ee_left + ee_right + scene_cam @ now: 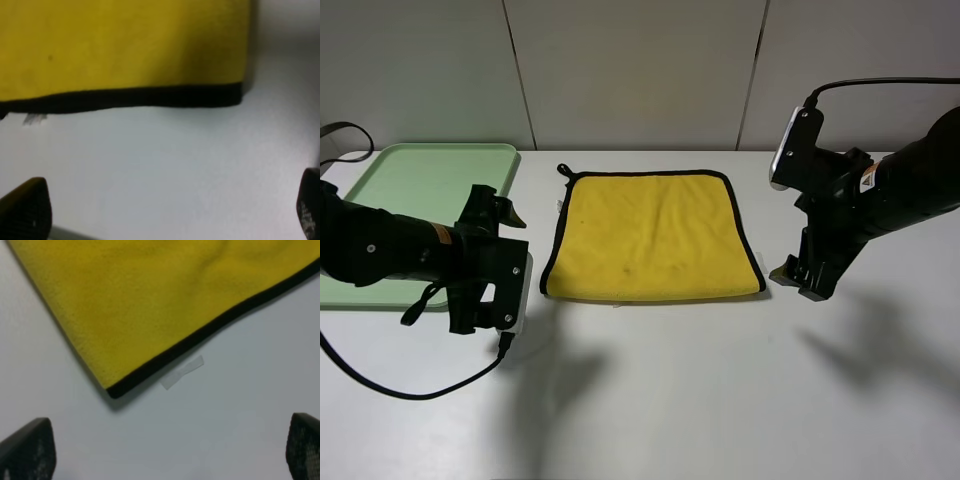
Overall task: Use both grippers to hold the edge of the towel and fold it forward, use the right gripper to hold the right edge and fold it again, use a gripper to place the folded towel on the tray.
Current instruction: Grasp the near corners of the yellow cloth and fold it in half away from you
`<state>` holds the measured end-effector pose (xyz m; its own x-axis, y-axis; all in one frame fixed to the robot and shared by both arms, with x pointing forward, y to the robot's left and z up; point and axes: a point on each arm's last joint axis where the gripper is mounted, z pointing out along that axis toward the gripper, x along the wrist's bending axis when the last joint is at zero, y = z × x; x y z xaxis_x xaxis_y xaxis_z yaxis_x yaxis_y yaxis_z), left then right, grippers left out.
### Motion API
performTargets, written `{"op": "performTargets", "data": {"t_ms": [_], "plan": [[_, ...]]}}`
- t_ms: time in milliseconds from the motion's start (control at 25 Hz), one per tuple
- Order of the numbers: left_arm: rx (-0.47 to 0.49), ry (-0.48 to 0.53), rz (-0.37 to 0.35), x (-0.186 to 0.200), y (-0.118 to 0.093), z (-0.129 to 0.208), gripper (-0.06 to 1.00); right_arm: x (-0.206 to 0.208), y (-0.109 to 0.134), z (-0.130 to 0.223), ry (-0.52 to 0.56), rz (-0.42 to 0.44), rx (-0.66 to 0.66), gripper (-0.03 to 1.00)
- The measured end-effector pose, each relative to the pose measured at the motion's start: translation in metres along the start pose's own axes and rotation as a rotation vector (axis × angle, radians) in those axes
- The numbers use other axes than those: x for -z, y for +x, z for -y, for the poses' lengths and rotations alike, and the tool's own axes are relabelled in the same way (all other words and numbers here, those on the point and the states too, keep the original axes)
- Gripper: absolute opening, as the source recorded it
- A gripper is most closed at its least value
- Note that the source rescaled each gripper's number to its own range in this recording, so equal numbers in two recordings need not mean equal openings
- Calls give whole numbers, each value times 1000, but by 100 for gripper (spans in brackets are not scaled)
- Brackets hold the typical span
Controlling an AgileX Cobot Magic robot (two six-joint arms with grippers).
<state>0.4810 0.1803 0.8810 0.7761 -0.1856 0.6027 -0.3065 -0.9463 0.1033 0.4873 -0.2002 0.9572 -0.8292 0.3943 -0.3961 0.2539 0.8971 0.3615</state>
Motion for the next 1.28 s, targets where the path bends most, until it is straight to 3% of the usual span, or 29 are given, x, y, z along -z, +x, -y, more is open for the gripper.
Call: {"op": "performTargets", "data": {"t_ms": [200,480,800,1280], "plan": [[-81,-34,3,-11,-7,-10,98,-4,1,1,6,-6,0,100],[-140,-110,-135,-26,-8,-33,98,-4,0,0,4,-4,0,100],[-109,-117,-245,-42,-9,-34,98,-4,0,0,4,-4,3,100],[-103,-115,-258,-43,-9,-34,98,-4,2,-1,-1,-7,187,100]]}}
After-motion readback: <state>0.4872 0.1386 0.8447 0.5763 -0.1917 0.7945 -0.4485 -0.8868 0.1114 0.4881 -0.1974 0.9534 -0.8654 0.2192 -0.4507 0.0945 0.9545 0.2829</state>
